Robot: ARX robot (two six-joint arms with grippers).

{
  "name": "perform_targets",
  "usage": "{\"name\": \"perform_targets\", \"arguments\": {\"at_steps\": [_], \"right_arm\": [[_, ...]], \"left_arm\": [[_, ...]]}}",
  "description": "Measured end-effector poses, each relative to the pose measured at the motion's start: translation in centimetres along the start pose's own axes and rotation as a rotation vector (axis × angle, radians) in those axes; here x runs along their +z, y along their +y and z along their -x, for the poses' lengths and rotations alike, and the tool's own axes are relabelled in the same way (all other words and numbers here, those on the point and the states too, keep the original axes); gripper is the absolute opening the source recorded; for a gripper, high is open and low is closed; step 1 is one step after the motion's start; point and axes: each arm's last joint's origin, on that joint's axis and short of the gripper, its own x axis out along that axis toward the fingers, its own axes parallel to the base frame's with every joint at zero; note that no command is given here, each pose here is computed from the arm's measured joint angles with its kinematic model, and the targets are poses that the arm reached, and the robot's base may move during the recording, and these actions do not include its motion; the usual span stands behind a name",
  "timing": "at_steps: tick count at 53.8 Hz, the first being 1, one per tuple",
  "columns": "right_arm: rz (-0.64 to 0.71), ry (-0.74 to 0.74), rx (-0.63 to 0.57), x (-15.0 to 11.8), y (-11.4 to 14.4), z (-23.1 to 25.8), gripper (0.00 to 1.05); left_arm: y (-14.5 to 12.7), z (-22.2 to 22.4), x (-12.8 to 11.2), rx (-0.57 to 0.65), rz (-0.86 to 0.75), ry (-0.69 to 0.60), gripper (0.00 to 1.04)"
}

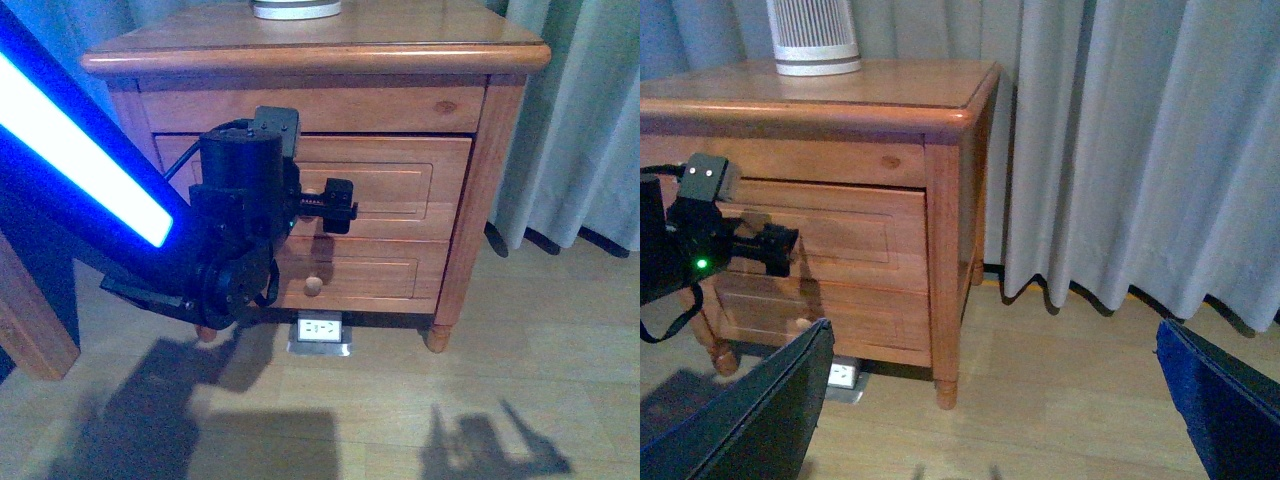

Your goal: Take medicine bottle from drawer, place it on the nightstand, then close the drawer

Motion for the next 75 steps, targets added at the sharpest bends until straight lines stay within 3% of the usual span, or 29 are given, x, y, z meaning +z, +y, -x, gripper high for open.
{"name": "perform_targets", "arguments": {"at_steps": [31,49,53,63,70,75], "right_arm": [[0.000,0.000,0.000,0.0,0.0,0.0,0.98],[0.000,0.000,0.000,0.0,0.0,0.0,0.98],[0.000,0.000,0.000,0.0,0.0,0.0,0.98],[0.000,0.000,0.000,0.0,0.0,0.0,0.98],[0.000,0.000,0.000,0.0,0.0,0.0,0.98],[0.000,0.000,0.000,0.0,0.0,0.0,0.98]], "left_arm": [[-1.1,0.1,-0.9,-0.026,0.023,0.017,0.97],[-1.0,-0.3,-0.6,-0.017,0.027,0.008,0.71],[-1.0,-0.4,-0.6,-0.016,0.025,0.013,0.72],[-1.1,-0.4,-0.8,-0.019,0.024,0.029,0.64],[-1.3,-0.4,-1.0,-0.030,0.025,0.032,0.38],[-1.5,-0.4,-1.0,-0.029,0.026,0.032,0.28]]}}
